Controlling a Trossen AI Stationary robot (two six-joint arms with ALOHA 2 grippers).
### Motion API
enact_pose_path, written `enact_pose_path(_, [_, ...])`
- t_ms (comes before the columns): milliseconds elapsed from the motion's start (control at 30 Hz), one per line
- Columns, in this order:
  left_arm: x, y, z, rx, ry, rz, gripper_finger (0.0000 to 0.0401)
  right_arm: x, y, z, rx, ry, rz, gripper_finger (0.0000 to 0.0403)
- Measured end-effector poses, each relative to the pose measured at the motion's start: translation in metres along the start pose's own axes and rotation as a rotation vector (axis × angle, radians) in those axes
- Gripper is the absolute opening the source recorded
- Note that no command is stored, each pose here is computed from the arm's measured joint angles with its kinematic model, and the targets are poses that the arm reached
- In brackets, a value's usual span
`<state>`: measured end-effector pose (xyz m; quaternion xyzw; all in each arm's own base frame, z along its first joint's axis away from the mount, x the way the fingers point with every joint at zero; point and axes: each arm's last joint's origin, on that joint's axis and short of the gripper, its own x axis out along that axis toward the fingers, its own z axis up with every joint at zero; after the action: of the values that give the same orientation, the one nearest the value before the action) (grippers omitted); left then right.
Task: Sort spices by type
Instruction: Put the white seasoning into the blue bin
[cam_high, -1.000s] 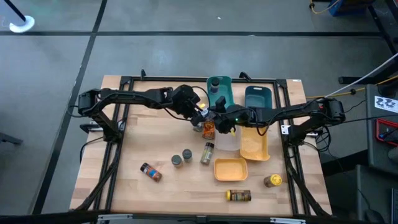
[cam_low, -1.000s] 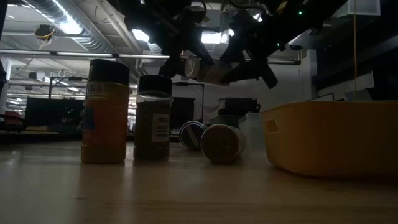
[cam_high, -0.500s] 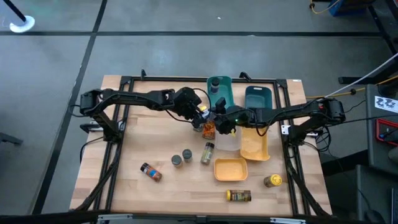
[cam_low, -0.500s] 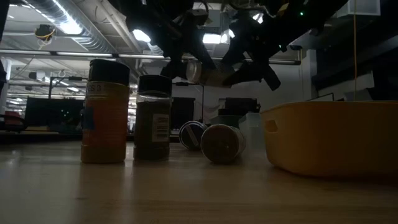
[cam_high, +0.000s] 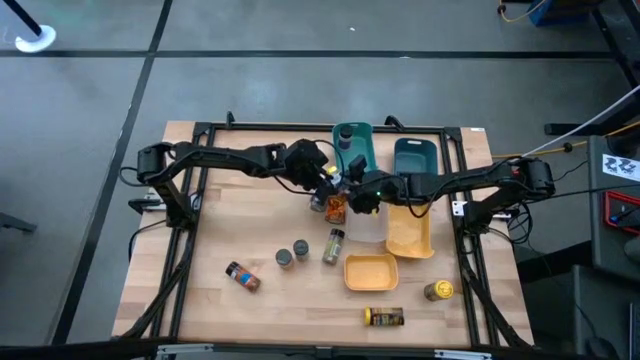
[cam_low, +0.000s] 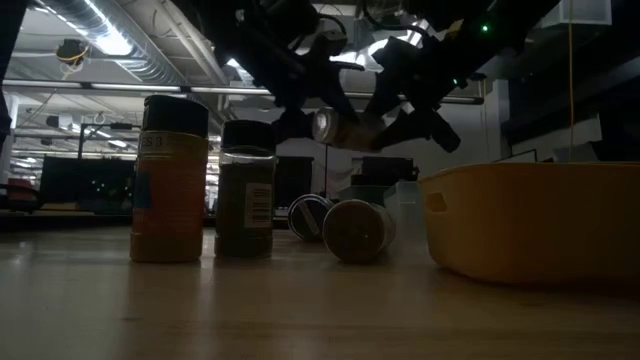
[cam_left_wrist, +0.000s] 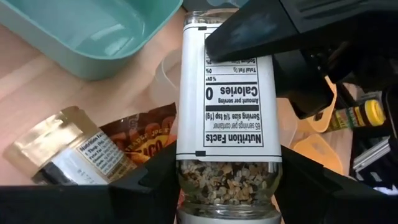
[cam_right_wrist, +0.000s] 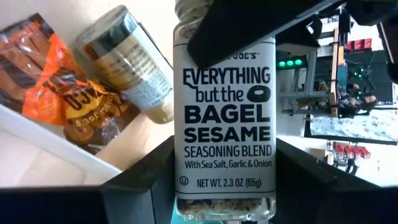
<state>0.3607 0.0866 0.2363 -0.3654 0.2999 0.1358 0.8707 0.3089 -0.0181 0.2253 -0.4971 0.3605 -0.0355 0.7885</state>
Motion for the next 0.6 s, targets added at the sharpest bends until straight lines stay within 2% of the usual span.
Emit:
enact_pose_path(167, [0.0017, -0.0023, -0.0015, 0.069, 0.003, -0.012, 0.0201, -0.0017, 0.0010, -0.0011, 0.000, 0.027, 0.017, 0.0203])
enact_pose_path(367, [0.0056, -0.0046, -0.0017, 0.089, -0.059, 0.052, 0.0243, -0.0007, 0.0087, -0.0025, -0.029, -0.007, 0.107, 0.0203])
enact_pose_path(600, [0.0055, -0.0076, 0.0012, 0.145, -0.097, 0.048, 0.0264, -0.0013, 0.0081, -0.0032, -0.008, 0.004, 0.102, 0.0203])
